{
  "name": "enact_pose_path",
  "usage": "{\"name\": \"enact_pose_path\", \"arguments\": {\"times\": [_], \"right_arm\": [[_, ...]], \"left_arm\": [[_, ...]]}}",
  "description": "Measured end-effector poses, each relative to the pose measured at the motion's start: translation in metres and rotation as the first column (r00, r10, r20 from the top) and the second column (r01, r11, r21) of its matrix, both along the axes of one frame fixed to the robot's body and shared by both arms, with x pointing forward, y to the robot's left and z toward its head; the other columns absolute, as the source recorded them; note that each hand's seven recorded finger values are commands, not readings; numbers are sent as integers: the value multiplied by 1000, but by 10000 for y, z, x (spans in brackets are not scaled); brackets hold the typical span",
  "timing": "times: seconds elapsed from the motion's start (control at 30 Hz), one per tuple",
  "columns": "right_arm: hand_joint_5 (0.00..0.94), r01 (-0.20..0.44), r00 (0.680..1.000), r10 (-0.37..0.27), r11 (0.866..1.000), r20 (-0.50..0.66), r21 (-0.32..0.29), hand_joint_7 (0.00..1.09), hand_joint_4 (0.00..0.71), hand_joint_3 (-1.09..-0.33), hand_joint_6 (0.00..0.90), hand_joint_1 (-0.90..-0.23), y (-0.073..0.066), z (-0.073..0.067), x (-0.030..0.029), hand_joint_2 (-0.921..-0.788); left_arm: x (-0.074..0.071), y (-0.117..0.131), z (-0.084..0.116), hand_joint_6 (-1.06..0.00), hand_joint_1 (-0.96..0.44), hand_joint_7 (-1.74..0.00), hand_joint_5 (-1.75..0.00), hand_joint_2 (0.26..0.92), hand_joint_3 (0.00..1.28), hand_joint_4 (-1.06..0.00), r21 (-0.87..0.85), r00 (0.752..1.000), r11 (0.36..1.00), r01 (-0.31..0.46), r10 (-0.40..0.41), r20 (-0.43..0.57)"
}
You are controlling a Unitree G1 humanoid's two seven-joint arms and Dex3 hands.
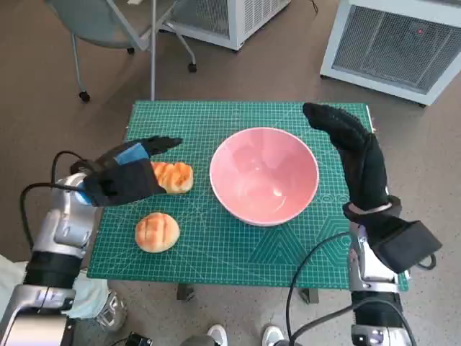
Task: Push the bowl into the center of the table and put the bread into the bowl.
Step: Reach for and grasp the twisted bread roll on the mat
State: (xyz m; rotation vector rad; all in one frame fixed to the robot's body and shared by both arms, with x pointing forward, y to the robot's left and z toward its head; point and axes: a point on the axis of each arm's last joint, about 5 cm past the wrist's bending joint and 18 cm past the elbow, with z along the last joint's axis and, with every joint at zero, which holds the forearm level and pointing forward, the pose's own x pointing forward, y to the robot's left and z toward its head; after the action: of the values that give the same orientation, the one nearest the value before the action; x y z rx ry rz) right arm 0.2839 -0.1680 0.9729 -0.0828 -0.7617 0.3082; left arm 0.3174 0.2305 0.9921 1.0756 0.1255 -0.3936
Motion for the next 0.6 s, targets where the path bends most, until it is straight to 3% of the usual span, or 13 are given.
{"name": "enact_pose_path", "arguments": {"times": [0.17, 0.43, 0.47, 0.5, 0.53, 0.6], "right_arm": [[0, -1, 1000, 1, 1000, 2, 3, 500, 148, -768, -1, -754, 4, -1, -1, -921], [0, -1, 1000, 1, 1000, 5, 8, 497, 146, -769, -1, -749, 6, -1, -2, -921], [0, -1, 1000, 1, 1000, 5, 8, 497, 146, -769, -1, -748, 6, -1, -2, -921], [0, -1, 1000, 1, 1000, 5, 8, 497, 146, -769, -1, -747, 6, -1, -2, -921], [0, -2, 1000, 2, 1000, 5, 9, 497, 146, -769, -1, -744, 7, -1, -3, -921], [0, -2, 1000, 2, 1000, 6, 9, 497, 146, -769, -1, -741, 7, -1, -3, -921]], "left_arm": [[66, -63, -75, -416, -20, -7, -9, 753, 4, -217, 36, 1000, 999, -10, 11, -24], [162, -160, -204, -485, -3, -18, -28, 776, 10, -359, 113, 998, 993, -29, 36, -59], [171, -171, -222, -509, 132, -22, -453, 828, 25, -482, 119, 997, 992, -32, 40, -65], [178, -182, -236, -518, 180, -22, -608, 847, 33, -522, 126, 997, 992, -33, 42, -70], [186, -196, -253, -553, 148, -30, -1018, 834, 30, -547, 135, 996, 990, -34, 45, -78], [197, -216, -280, -608, 109, -43, -1448, 827, 28, -550, 146, 995, 989, -34, 47, -87]]}}
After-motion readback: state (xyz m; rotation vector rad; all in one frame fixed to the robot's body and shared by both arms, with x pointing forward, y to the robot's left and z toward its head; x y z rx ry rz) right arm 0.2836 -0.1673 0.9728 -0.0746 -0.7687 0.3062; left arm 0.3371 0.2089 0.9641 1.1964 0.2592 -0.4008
